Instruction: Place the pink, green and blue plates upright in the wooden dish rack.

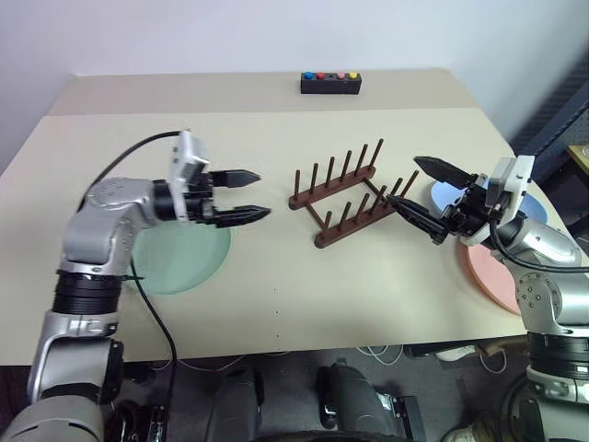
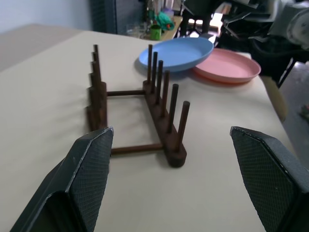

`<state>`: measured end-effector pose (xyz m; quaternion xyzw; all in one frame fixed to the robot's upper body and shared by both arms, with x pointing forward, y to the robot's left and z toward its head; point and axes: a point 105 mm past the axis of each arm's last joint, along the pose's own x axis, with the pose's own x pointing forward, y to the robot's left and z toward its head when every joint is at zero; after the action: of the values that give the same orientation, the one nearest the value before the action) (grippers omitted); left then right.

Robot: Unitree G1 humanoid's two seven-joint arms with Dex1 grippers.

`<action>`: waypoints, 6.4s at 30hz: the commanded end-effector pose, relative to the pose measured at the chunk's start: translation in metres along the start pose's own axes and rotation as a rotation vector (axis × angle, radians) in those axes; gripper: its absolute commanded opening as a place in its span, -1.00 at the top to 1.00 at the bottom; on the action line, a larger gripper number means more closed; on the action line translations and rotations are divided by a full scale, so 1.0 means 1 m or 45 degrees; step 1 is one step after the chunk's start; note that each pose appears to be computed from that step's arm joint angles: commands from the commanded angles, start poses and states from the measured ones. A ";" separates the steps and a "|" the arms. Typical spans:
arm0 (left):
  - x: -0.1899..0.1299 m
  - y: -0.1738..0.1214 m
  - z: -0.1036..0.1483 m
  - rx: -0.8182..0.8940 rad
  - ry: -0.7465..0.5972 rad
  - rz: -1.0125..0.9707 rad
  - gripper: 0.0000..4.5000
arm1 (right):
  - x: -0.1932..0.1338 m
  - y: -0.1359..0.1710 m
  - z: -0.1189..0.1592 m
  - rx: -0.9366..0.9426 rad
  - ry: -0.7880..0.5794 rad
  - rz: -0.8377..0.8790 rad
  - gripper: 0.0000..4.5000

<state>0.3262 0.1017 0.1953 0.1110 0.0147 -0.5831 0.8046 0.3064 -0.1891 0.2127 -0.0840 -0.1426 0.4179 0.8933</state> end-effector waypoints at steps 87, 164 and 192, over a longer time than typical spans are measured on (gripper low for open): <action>0.040 -0.022 -0.047 0.229 0.113 -0.129 0.65 | -0.083 -0.004 0.015 -0.011 0.257 0.071 -1.00; 0.045 -0.001 -0.063 0.106 0.174 -0.159 -0.98 | -0.087 0.002 0.015 -0.028 0.263 0.080 -1.00; 0.006 -0.055 -0.020 -0.351 0.051 -0.207 1.00 | -0.047 0.037 -0.043 0.108 0.266 0.059 0.96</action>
<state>0.2790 0.0877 0.1624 -0.0167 0.1419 -0.6375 0.7571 0.2664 -0.2077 0.1523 -0.0712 -0.0187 0.4327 0.8985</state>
